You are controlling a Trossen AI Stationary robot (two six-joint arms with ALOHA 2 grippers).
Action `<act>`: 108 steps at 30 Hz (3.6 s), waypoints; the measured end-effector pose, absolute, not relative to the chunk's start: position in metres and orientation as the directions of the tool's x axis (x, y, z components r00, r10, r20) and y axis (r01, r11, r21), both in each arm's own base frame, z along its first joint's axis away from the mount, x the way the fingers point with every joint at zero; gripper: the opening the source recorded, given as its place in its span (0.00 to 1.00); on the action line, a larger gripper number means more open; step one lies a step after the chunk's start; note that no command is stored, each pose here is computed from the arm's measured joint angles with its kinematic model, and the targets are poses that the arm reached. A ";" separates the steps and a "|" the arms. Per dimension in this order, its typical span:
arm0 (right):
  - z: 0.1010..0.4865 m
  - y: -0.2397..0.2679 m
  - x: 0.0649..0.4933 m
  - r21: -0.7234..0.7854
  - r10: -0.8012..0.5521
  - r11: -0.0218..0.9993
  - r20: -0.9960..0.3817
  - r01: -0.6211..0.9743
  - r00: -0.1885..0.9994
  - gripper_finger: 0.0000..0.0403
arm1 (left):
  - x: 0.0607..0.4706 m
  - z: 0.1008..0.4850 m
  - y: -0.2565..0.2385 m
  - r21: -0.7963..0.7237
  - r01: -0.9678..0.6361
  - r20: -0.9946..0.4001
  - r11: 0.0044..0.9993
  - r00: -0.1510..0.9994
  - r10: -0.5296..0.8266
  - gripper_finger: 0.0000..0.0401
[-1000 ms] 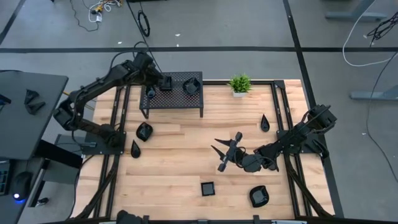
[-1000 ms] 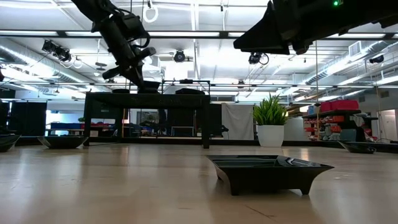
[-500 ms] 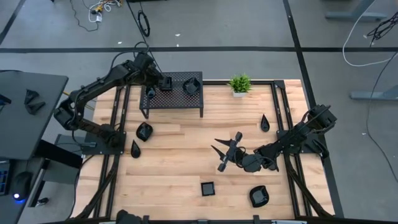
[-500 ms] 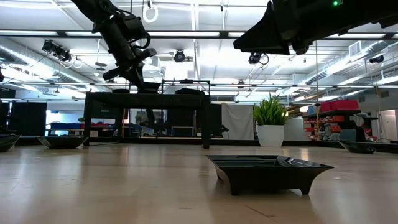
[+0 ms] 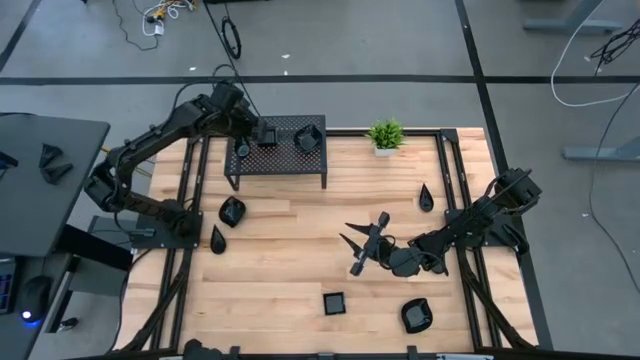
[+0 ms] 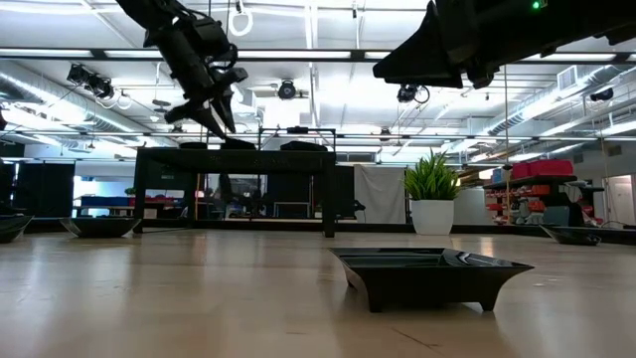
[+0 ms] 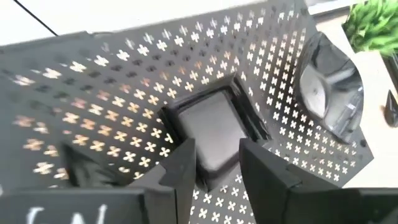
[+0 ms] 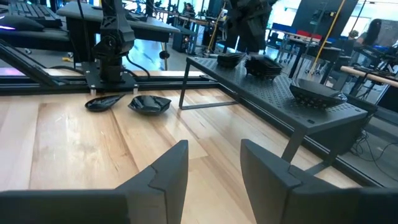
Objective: Pick & Place Mini shaped plates
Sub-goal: Stack the black square plate on top of the black square plates on the shelf, then stack the black drop shaped plate on top of the black drop shaped plates on the shelf
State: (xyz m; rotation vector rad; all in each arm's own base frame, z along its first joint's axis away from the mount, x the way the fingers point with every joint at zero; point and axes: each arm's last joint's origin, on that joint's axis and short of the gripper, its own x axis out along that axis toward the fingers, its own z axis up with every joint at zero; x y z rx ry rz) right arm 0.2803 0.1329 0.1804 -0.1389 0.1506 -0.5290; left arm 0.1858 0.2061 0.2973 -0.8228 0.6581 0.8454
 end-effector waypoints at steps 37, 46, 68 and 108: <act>0.172 0.133 0.279 -0.123 -0.473 0.881 -0.171 0.457 0.865 0.37 | 0.180 0.264 -0.060 0.085 -0.794 -0.841 0.602 0.267 0.471 0.05; 0.172 0.133 0.279 -0.138 -0.473 0.880 -0.171 0.454 0.864 0.37 | 0.146 0.206 -0.060 0.200 -0.915 -0.960 0.350 -0.113 0.255 0.05; 0.171 0.130 0.280 -0.152 -0.483 0.874 -0.175 0.461 0.858 0.37 | 0.161 0.183 -0.062 0.169 -0.958 -0.980 0.230 -0.139 0.143 0.28; 0.171 0.130 0.280 -0.155 -0.483 0.874 -0.175 0.460 0.858 0.37 | 0.184 0.134 -0.080 0.309 -0.909 -0.936 0.280 -0.238 0.259 0.02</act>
